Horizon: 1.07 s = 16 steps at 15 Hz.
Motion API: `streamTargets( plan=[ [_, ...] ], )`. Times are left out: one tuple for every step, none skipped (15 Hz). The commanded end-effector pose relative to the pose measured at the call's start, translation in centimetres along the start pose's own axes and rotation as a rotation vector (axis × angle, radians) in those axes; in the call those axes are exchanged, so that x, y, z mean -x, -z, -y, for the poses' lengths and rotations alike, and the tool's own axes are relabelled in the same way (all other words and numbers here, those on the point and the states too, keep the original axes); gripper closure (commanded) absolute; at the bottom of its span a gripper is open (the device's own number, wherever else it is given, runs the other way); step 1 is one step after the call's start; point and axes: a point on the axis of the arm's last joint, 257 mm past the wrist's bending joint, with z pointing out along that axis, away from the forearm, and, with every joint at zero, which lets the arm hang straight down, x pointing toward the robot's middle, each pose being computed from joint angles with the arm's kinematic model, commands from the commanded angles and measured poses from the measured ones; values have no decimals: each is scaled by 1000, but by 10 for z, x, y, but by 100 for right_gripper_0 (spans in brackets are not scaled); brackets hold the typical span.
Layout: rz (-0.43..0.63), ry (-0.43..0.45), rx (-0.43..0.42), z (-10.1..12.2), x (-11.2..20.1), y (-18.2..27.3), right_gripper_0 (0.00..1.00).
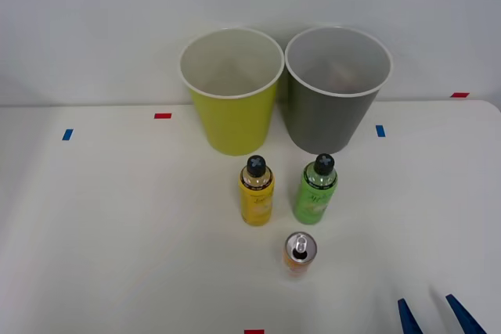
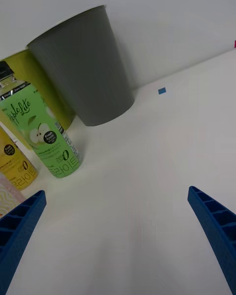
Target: Put cans in the gray bin, plastic bottles in the light green bin
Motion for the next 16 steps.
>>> streamTargets(
  plan=[
    [-17,-47,28,-10,-7,-3,0],
    [-19,-35,46,-14,-8,-5,0],
    [-25,-22,59,-19,-10,-7,0],
    [-40,5,71,-22,-15,-7,0],
    [-54,37,95,-27,-18,-7,0],
    [-67,62,109,-30,-22,-6,0],
    [-68,64,120,-33,-22,-6,0],
    [-67,70,122,-34,-22,-5,0],
    [-72,73,127,-35,-24,-5,0],
    [-71,78,128,-36,-24,-6,0],
    [-74,91,134,-37,-25,-7,0],
    [-74,99,139,-38,-26,-8,0],
    [-70,106,142,-39,-25,-10,0],
    [-70,118,150,-40,-25,-12,0],
    [-77,142,164,-42,-27,-13,0],
    [-72,145,165,-42,-26,-13,0]
  ],
)
